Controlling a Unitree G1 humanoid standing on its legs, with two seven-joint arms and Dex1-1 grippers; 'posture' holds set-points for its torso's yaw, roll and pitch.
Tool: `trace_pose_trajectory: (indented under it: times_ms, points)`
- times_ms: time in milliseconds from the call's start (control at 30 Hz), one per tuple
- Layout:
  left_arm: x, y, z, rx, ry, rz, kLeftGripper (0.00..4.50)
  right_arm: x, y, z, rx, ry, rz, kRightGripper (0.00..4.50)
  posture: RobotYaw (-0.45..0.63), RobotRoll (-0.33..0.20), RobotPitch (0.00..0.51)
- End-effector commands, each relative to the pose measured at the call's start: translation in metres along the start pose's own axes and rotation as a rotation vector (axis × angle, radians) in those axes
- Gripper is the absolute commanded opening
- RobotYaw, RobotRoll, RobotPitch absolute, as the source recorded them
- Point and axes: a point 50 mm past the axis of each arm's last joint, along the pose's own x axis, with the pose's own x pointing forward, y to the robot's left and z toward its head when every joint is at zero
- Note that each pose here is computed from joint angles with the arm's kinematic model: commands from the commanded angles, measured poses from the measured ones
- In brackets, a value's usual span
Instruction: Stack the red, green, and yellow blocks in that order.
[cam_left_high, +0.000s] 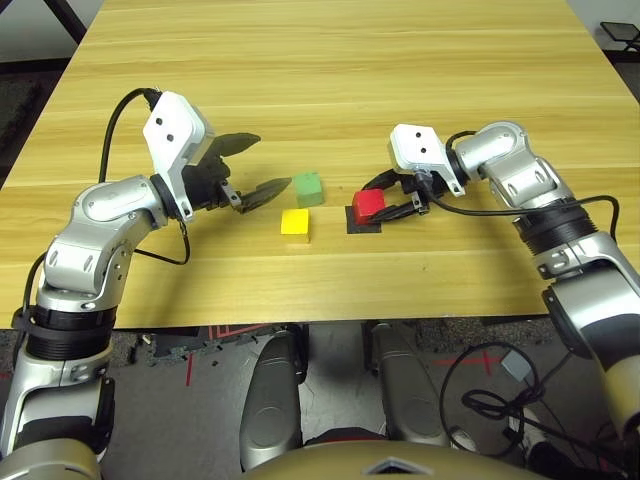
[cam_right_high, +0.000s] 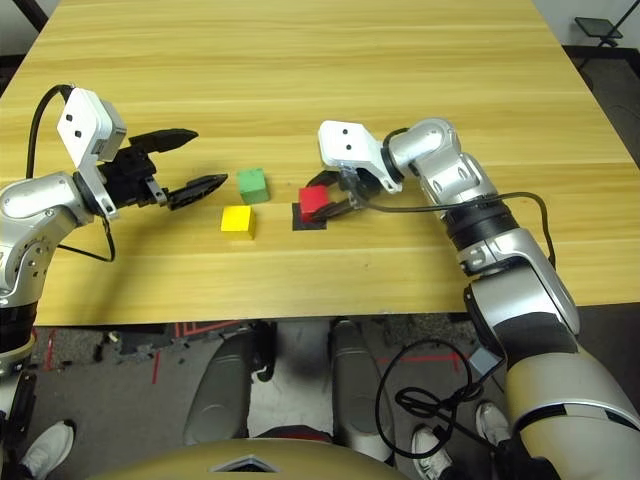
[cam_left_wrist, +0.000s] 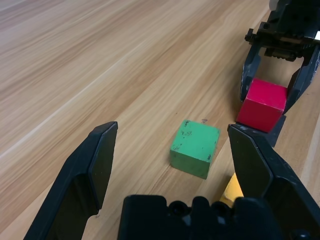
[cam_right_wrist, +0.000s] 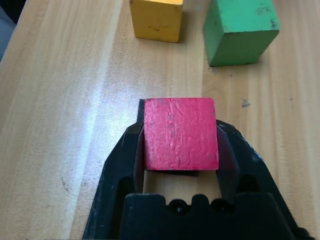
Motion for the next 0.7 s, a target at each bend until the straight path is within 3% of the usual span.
trace_pose_trajectory:
  times_ms: [33,100,533,700]
  points:
    - [0.005,-0.003,0.002,0.003,0.014,-0.053,4.50,0.004,0.005,0.002,0.027,-0.062,0.037,3.81,0.43,-0.048,0.242]
    - [0.006,-0.002,0.004,0.015,0.026,-0.080,4.50,0.002,0.004,0.004,0.039,-0.101,0.041,4.48,0.43,-0.045,0.240]
    - [0.035,0.019,0.004,0.121,0.223,-0.247,4.50,-0.076,-0.033,0.020,0.017,-0.167,-0.183,4.48,0.36,-0.026,0.225]
    - [0.046,0.021,-0.005,0.139,0.267,-0.272,4.50,-0.078,-0.029,0.018,0.037,-0.193,-0.213,4.48,0.33,-0.019,0.222]
